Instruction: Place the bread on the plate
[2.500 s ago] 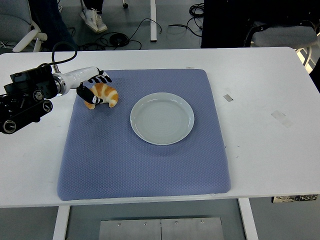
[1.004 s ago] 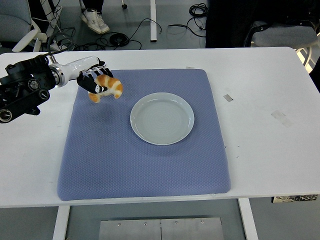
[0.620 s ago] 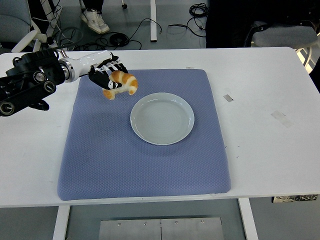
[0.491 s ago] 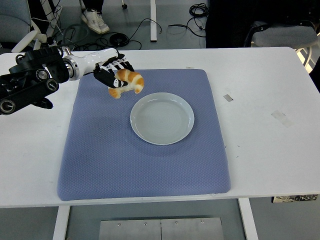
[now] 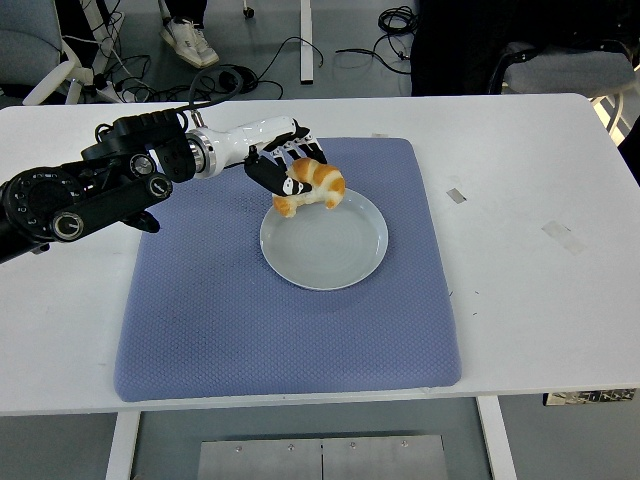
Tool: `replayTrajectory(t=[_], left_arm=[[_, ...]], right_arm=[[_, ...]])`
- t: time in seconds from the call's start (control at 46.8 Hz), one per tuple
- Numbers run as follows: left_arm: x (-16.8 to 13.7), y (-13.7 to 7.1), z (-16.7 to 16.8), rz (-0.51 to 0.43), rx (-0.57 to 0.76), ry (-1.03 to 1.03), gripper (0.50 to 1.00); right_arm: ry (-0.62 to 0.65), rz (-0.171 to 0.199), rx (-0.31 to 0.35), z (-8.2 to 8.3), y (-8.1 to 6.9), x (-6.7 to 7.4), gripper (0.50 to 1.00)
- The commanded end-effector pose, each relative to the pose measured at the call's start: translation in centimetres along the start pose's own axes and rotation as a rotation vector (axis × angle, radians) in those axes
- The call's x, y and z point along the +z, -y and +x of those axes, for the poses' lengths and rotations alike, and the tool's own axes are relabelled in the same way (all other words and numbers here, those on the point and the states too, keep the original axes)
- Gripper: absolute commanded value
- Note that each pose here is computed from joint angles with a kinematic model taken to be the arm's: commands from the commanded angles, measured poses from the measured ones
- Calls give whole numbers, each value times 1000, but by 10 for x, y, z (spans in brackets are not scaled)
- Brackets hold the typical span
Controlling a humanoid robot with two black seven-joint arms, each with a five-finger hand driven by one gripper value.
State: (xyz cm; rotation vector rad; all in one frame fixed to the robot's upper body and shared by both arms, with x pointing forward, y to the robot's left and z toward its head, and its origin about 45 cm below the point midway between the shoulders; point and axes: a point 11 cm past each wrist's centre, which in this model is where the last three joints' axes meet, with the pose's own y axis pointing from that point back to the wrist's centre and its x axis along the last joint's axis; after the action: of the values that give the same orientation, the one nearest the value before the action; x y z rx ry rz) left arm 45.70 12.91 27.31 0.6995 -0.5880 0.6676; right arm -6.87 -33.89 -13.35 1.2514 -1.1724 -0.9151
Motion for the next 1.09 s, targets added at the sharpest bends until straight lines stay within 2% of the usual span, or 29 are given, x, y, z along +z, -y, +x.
replayTrajectory(t=[0.0,0.299,0.491,0.726,0.812,0.919,1.004,1.068], left_arm=[[-1,0,-3,2,-10,4,507],[-6,4,-22,12,-49,20,552],[2,5,-31,-5,-65,134,554],[4,6,-33,-12,-64,174,572],[6,8,-38,-18,-71,176,592],[7,9,-41,-21,-77,174,648],[5,9,-45,-19,-82,169,661],[4,9,-45,-18,-82,166,708]], right_arm=[[-1,0,0,0,0,0,1000],[1,0,0,0,0,0,1000],[1,0,0,0,0,0,1000],[1,0,0,0,0,0,1000],[1,0,0,0,0,0,1000],[-1,0,0,0,0,0,1000],[-1,0,0,0,0,0,1000],[1,0,0,0,0,0,1000]])
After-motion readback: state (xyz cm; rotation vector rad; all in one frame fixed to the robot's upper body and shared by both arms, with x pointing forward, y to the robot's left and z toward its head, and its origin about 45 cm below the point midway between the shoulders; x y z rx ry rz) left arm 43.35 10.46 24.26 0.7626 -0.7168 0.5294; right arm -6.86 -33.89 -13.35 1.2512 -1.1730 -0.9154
